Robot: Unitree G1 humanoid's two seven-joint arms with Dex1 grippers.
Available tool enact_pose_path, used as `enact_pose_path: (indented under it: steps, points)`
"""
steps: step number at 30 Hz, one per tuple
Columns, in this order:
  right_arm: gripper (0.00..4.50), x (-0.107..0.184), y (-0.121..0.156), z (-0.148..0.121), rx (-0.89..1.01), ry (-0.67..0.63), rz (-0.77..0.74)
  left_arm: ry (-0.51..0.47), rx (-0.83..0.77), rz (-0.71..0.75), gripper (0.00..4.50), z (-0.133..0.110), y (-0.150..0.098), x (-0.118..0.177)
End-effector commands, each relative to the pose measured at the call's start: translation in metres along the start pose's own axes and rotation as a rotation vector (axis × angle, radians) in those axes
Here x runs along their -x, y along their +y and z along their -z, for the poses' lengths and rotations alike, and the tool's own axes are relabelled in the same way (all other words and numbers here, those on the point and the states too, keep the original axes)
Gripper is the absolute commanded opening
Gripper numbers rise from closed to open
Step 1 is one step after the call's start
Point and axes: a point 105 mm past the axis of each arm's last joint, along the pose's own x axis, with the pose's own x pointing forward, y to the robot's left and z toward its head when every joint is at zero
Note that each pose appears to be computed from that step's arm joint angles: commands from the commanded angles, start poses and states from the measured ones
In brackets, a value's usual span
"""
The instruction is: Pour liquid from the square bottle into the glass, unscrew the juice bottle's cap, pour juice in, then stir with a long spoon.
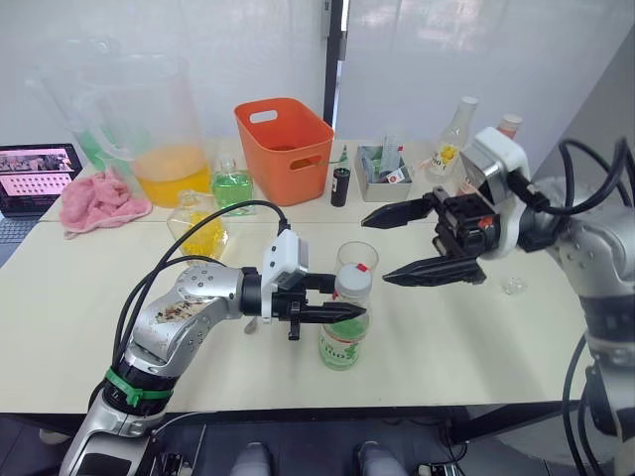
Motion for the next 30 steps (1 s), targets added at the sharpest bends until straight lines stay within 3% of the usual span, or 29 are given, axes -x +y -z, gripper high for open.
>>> enact_pose_path:
  steps: [1, 8, 18, 21, 27, 30]
  points:
    - [4.50, 0.003, 0.008, -0.011, 0.031, -0.025, 0.193, 0.018, 0.031, 0.033, 1.31, 0.010, 0.002, -0.005]
    - [4.50, -0.007, 0.029, -0.001, 0.014, 0.036, 0.387, -0.006, 0.032, 0.104, 1.28, 0.009, 0.008, -0.017]
    - [4.50, -0.010, 0.028, 0.010, -0.031, 0.080, 0.527, -0.021, 0.025, 0.162, 1.24, 0.008, 0.011, -0.027]
    - [3.71, -0.013, 0.030, 0.012, -0.039, 0.089, 0.526, -0.022, 0.023, 0.163, 1.24, 0.008, 0.011, -0.027]
    - [1.70, -0.017, 0.032, 0.020, -0.076, 0.115, 0.489, -0.022, 0.020, 0.146, 1.24, 0.007, 0.011, -0.026]
    - [1.65, -0.017, 0.032, 0.023, -0.090, 0.125, 0.476, -0.019, 0.018, 0.134, 1.24, 0.007, 0.011, -0.025]
